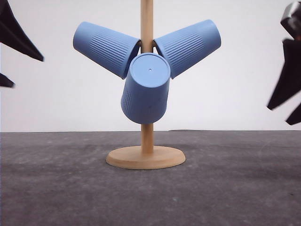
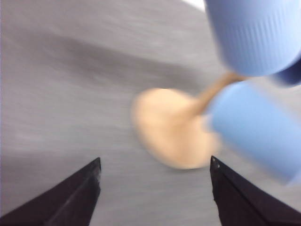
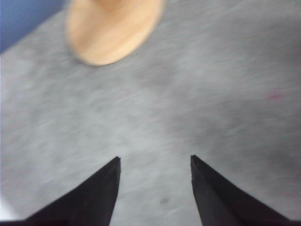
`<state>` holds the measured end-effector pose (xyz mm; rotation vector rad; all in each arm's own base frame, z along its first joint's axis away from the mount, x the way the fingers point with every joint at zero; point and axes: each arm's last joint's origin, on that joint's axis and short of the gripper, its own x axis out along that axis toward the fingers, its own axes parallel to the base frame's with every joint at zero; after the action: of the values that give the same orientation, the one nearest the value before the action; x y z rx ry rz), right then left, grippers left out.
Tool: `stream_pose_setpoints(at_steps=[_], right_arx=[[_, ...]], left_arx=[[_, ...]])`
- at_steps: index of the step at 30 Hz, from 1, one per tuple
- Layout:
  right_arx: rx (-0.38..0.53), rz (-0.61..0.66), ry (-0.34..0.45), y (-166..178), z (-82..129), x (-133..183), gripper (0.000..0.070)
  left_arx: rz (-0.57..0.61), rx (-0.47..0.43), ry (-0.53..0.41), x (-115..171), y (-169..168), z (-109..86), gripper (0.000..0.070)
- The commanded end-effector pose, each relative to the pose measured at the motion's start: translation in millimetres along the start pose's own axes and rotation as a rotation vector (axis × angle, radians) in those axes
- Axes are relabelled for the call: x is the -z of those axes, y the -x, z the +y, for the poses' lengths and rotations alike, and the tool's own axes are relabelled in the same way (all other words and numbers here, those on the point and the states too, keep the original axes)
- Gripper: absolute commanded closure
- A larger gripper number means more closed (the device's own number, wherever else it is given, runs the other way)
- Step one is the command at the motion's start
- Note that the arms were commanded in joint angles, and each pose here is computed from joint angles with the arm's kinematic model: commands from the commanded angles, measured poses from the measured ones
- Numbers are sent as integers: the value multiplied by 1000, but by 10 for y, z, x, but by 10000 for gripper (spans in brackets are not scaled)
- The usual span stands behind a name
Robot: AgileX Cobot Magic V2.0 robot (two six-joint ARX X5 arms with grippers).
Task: Place three cups
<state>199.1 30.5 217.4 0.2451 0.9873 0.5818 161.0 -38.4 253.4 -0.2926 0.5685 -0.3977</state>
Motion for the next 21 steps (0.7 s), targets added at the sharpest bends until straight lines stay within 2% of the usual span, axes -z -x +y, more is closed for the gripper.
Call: stream_pose_setpoints(at_steps=[1,3,7,8,9,10,11,12,13,21], right_arx=[[41,-24,36,13,-9,-45,404],[78,-31,37,15,-22,-52,404],[87,-31,38,15,-25,-53,404],[87,-31,38,15,-25,-54,438],[88,-32,38,15,-25,-54,509],[88,-31,38,15,-25,-54,652],[91,-33,41,15,-26,-56,692],[95,-37,45,15,-27,-60,684],[94,-39,46,15,-27,-62,684],[94,-61,59,16,-26,-86,684]], left_arx=[[21,-72,-205,-57,48,-11,273],[38,-116,-228,-98,93,-24,272],[35,-117,-228,-126,113,-38,270],[35,-114,-227,-126,113,-39,280],[37,-108,-227,-125,113,-41,332],[41,-99,-227,-122,112,-44,513],[43,-90,-221,-120,112,-46,617],[45,-84,-215,-118,112,-47,671],[44,-84,-215,-119,112,-47,693],[37,-86,-217,-125,114,-48,700]])
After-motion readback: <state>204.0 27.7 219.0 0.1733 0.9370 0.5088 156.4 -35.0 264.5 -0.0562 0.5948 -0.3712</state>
